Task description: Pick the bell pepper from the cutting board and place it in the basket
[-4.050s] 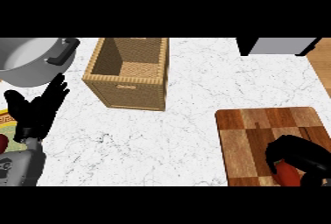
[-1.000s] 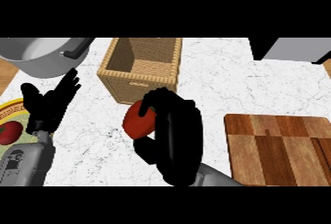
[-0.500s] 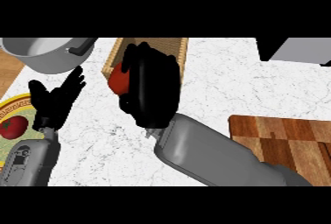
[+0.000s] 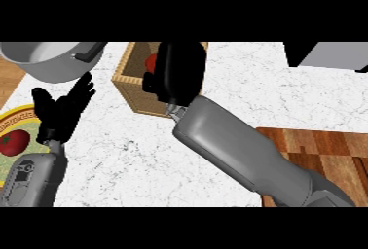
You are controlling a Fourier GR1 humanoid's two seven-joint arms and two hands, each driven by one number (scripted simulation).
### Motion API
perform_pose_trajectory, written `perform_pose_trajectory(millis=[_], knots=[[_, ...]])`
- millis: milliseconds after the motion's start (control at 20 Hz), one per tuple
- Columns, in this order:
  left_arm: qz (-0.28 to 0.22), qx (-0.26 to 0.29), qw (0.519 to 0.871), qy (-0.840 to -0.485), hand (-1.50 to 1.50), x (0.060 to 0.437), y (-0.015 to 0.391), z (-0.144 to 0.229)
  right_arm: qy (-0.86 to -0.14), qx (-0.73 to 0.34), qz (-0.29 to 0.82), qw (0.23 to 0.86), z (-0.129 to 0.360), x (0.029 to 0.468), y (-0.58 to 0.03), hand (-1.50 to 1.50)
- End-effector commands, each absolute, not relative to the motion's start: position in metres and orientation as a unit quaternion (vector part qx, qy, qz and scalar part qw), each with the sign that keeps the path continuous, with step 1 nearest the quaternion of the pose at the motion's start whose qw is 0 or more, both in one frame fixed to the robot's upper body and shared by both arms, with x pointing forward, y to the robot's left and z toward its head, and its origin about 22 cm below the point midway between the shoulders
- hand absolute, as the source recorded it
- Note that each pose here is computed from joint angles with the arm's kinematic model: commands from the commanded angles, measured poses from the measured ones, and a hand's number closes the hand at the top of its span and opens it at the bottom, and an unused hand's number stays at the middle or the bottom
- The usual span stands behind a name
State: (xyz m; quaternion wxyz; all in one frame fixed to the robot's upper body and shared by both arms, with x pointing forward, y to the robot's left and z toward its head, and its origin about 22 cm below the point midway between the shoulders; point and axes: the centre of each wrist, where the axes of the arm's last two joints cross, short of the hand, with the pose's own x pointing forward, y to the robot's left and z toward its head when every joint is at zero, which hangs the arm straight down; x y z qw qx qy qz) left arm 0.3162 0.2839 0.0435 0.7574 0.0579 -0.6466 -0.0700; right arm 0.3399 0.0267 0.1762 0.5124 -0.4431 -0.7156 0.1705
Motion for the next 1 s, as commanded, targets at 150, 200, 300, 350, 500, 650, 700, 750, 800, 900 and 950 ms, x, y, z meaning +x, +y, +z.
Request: perform_pose_trajectory(millis=[150, 200, 300, 350, 500, 650, 700, 750, 800, 900, 950], knots=[[-0.070, 0.053, 0.755, -0.650, 0.00, 0.324, 0.270, 0.047, -0.718, -0.412, 0.097, 0.552, 0.181, 0.355, 0.040, -1.50], [-0.082, 0.051, 0.759, -0.644, 0.00, 0.314, 0.271, 0.035, -0.719, -0.400, 0.094, 0.560, 0.174, 0.355, 0.038, -1.50], [-0.072, 0.065, 0.755, -0.649, 0.00, 0.322, 0.292, 0.050, -0.740, -0.385, 0.065, 0.548, 0.182, 0.355, 0.041, -1.50], [-0.071, 0.057, 0.759, -0.644, 0.00, 0.317, 0.284, 0.040, -0.736, -0.381, 0.056, 0.557, 0.196, 0.354, 0.045, -1.50], [-0.056, 0.065, 0.762, -0.642, 0.00, 0.315, 0.285, 0.041, -0.740, -0.352, -0.023, 0.573, 0.184, 0.362, 0.029, -1.50], [-0.049, 0.070, 0.766, -0.637, 0.00, 0.308, 0.299, 0.034, -0.742, -0.323, -0.092, 0.581, 0.199, 0.367, 0.020, -1.50], [-0.050, 0.083, 0.765, -0.637, 0.00, 0.307, 0.306, 0.038, -0.741, -0.313, -0.116, 0.583, 0.201, 0.370, 0.015, -1.50], [-0.039, 0.077, 0.765, -0.639, 0.00, 0.308, 0.302, 0.036, -0.742, -0.302, -0.127, 0.585, 0.192, 0.365, 0.012, -1.50], [-0.034, 0.089, 0.766, -0.636, 0.00, 0.306, 0.322, 0.044, -0.737, -0.300, -0.141, 0.590, 0.193, 0.367, 0.005, -1.50], [-0.035, 0.087, 0.772, -0.628, 0.00, 0.298, 0.316, 0.030, -0.738, -0.287, -0.144, 0.593, 0.186, 0.357, -0.003, -1.50], [-0.028, 0.090, 0.771, -0.630, 0.00, 0.293, 0.319, 0.037, -0.729, -0.289, -0.129, 0.607, 0.169, 0.349, -0.012, -1.50]])
